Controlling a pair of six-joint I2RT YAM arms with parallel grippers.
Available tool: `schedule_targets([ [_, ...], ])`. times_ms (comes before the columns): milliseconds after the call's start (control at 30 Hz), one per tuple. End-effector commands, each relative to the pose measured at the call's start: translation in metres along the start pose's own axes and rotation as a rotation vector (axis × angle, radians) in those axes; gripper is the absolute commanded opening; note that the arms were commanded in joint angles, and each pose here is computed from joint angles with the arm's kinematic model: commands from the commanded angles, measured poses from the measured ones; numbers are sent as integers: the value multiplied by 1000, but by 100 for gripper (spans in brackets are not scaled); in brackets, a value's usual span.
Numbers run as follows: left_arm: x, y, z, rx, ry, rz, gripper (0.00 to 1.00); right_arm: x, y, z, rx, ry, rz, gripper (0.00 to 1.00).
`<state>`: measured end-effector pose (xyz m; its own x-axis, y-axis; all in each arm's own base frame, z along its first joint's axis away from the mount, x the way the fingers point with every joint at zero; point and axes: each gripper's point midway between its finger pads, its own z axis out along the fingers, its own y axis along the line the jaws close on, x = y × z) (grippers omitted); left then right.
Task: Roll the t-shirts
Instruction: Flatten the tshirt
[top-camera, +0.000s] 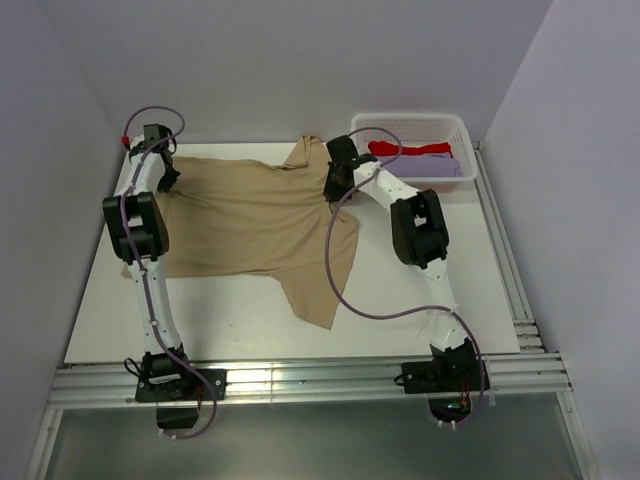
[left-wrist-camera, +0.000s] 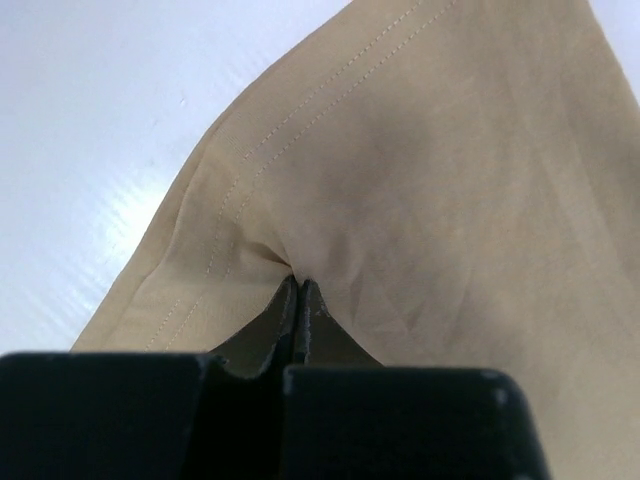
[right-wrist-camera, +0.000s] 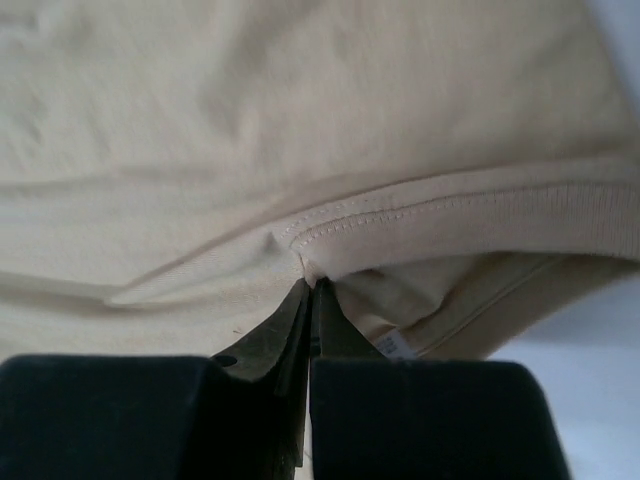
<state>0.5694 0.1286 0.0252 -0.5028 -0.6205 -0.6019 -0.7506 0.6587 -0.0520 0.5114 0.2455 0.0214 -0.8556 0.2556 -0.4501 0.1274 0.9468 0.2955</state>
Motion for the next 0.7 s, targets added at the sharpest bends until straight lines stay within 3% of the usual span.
schedule_targets([
  [0,30,-5,31,22,71,33,0,-17,-12,7,21,27,8,0],
  [133,15,-10,15,63,44,5,9,-19,-9,7,1,31,9,17],
  [167,10,-7,1,68,31,-1,17,-26,-5,-2,-13,9,9,20],
  [200,2,-11,-7,97,1,-12,22,-25,-5,-4,-16,5,3,31],
  [233,9,-5,-11,92,11,-9,38,-28,-4,-10,-21,-6,1,34],
  [333,-14,-5,-47,138,-50,-25,53,-37,2,-32,-40,-36,-16,39],
  [467,-45,-1,-102,182,-116,-55,60,-46,11,-66,-80,-91,-46,47],
  [600,-63,6,-148,229,-180,-87,72,-54,21,-96,-84,-163,-112,65],
  [667,-70,14,-174,241,-204,-100,73,-61,21,-116,-67,-202,-125,67],
])
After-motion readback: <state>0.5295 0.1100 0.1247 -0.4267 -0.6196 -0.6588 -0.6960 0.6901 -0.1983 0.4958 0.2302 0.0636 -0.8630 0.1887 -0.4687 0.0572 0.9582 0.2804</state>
